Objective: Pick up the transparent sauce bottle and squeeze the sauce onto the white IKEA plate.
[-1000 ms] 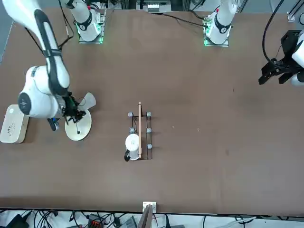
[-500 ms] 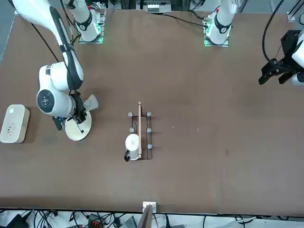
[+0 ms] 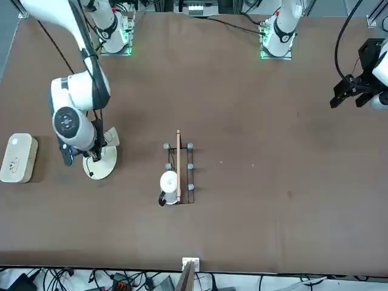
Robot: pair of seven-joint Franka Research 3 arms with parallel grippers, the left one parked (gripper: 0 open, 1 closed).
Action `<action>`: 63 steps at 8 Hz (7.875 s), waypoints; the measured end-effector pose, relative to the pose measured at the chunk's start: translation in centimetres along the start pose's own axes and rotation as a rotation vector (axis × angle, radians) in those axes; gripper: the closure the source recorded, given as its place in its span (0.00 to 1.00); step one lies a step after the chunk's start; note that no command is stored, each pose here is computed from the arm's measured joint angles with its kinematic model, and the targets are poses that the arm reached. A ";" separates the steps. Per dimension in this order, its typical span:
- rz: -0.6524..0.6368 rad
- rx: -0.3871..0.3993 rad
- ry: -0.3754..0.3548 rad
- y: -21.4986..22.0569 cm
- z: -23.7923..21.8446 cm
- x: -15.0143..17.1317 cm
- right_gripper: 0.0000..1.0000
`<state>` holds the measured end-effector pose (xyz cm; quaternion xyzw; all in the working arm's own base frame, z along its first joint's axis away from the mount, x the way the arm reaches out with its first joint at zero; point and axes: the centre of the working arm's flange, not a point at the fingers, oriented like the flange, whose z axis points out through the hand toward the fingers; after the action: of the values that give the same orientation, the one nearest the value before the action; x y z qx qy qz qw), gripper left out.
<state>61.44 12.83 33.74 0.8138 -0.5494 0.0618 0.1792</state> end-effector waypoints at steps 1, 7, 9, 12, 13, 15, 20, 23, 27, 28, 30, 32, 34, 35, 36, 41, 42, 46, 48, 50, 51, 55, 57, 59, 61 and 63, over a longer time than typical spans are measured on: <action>0.030 -0.011 0.078 -0.1 -0.2 -1.2 0.59; 0.194 -0.266 0.561 1.9 5.0 1.1 0.59; 0.314 -0.389 0.622 3.7 9.2 5.5 0.59; 0.462 -0.502 0.830 9.2 17.5 10.9 0.59; 0.492 -0.526 0.890 11.4 19.8 11.8 0.59; 0.523 -0.561 0.998 16.2 24.2 13.3 0.59; 0.608 -0.563 1.058 23.0 32.0 13.1 0.59; 0.623 -0.518 1.009 22.4 32.7 12.9 0.59; 0.667 -0.495 0.994 22.4 32.4 13.7 0.59; 0.672 -0.484 0.988 22.0 32.0 13.4 0.59; 0.687 -0.455 0.984 21.1 31.3 12.3 0.59; 0.681 -0.447 0.984 20.8 31.2 11.8 0.59; 0.669 -0.446 0.982 20.7 31.9 11.2 0.59; 0.661 -0.445 0.990 20.5 32.0 10.8 0.59; 0.654 -0.439 0.993 20.3 31.9 10.5 0.59; 0.639 -0.436 0.998 20.1 32.1 9.9 0.32; 0.628 -0.435 0.999 19.9 32.3 9.5 0.15; 0.609 -0.422 1.006 19.4 32.1 8.6 0.00; 0.620 -0.415 1.014 18.5 31.3 8.4 0.00; 0.664 -0.432 1.000 16.4 29.3 8.0 0.00; 0.685 -0.438 0.997 15.2 27.9 7.5 0.00; 0.744 -0.411 0.840 7.4 19.5 4.7 0.00; 0.625 -0.440 0.688 4.6 16.1 4.7 0.00; 0.459 -0.476 0.499 2.8 13.8 5.3 0.00; 0.286 -0.464 0.305 0.9 10.5 5.9 0.00; 0.126 -0.430 0.166 -0.2 7.8 7.1 0.00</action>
<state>63.65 3.92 28.52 0.7132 -0.5829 0.0209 0.3887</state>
